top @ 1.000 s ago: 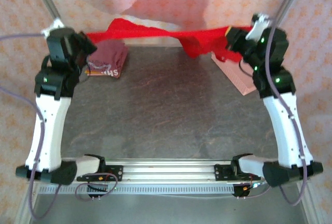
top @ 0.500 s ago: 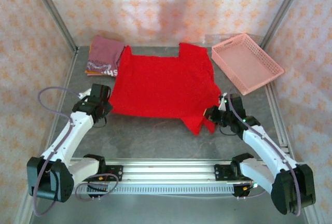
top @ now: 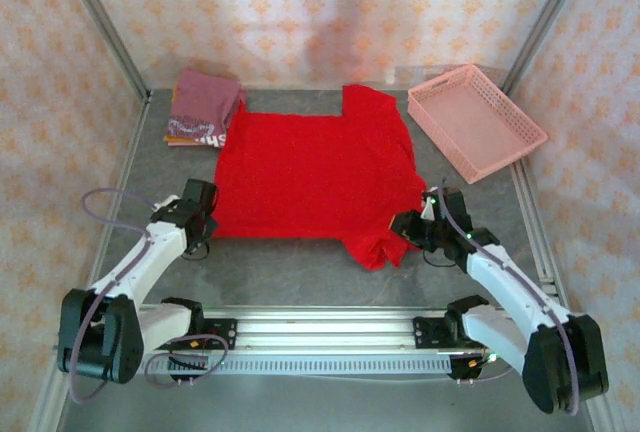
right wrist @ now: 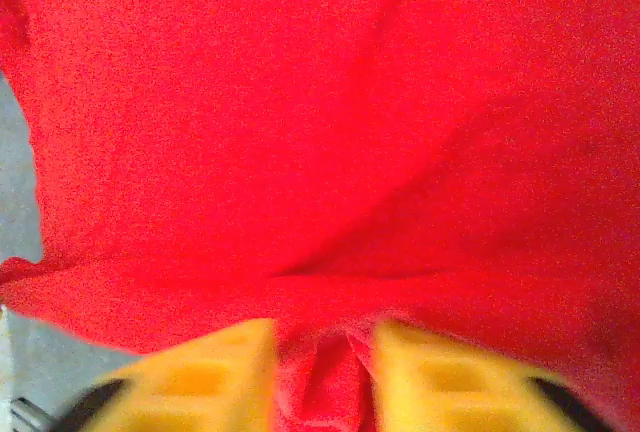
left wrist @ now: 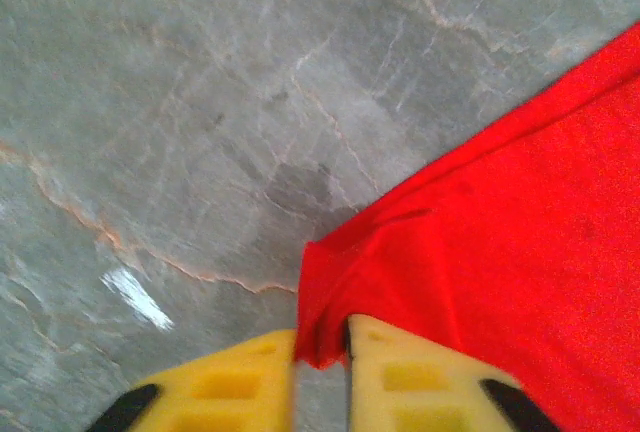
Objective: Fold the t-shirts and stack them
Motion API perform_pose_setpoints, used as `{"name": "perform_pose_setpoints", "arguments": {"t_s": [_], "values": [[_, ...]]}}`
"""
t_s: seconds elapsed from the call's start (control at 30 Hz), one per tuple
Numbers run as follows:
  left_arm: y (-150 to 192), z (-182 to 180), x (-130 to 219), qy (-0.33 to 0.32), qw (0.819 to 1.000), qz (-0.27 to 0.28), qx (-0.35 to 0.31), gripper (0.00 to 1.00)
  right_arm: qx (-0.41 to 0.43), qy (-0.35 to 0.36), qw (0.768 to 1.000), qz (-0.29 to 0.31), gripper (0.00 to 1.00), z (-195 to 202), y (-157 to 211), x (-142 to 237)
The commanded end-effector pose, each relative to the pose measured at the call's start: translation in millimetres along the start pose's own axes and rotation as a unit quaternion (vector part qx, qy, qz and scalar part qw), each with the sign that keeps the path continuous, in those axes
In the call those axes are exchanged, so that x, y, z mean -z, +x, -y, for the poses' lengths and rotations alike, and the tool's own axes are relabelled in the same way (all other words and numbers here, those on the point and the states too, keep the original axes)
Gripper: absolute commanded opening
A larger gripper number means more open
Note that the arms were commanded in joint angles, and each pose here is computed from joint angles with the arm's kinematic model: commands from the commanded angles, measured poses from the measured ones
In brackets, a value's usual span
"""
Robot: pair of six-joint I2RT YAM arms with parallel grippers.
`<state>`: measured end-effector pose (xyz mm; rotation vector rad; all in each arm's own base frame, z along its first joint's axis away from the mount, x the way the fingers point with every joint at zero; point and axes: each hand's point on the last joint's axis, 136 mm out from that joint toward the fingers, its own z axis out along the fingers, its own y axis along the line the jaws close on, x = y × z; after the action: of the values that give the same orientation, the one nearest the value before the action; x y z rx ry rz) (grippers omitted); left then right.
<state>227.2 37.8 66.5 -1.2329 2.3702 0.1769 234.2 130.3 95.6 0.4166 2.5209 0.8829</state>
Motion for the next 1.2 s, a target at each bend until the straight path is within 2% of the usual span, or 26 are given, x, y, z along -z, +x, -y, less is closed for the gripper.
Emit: {"name": "perform_pose_setpoints", "arguments": {"t_s": [0.0, 0.1, 0.2, 0.33, 0.5, 0.67, 0.83, 0.9, 0.93, 1.07, 1.17], "values": [[-12, -22, 10, -0.029, 0.998, 0.041, 0.023, 0.52, 0.0, 0.011, 1.0, 0.014, 0.58, 2, 1, 14], [-20, -30, 24, -0.025, 0.997, 0.064, 0.033, 0.83, 0.014, 0.03, 0.998, 0.045, 0.67, 0, -8, 33], [-29, -25, 38, 0.001, 0.996, 0.084, 0.031, 0.99, 0.024, 0.049, 0.996, 0.074, 0.68, 0, -17, 48], [-31, 5, 44, 0.037, 0.997, 0.073, -0.001, 1.0, 0.024, 0.073, 0.996, 0.042, 0.62, 3, -13, 44], [-21, 49, 42, 0.058, 0.996, 0.052, -0.044, 1.0, 0.019, 0.096, 0.995, -0.017, 0.58, 17, 24, 34], [-16, 67, 36, 0.069, 0.995, 0.043, -0.056, 1.0, 0.018, 0.104, 0.993, -0.047, 0.58, 27, 52, 17], [-15, 74, 34, 0.071, 0.995, 0.04, -0.063, 1.0, 0.02, 0.121, 0.991, -0.044, 0.53, 35, 49, -7], [-14, 75, 33, 0.071, 0.995, 0.038, -0.067, 1.0, 0.015, 0.121, 0.992, -0.045, 0.47, 35, 47, -15], [-14, 76, 33, 0.071, 0.994, 0.038, -0.068, 1.0, 0.012, 0.115, 0.992, -0.049, 0.41, 33, 48, -19], [-12, 70, 31, 0.06, 0.995, 0.037, -0.073, 1.0, 0.003, 0.107, 0.992, -0.063, 0.03, 30, 53, -17], [-12, 69, 31, 0.056, 0.995, 0.038, -0.075, 1.0, 0.0, 0.113, 0.991, -0.068, 0.0, 33, 61, -1]]}}
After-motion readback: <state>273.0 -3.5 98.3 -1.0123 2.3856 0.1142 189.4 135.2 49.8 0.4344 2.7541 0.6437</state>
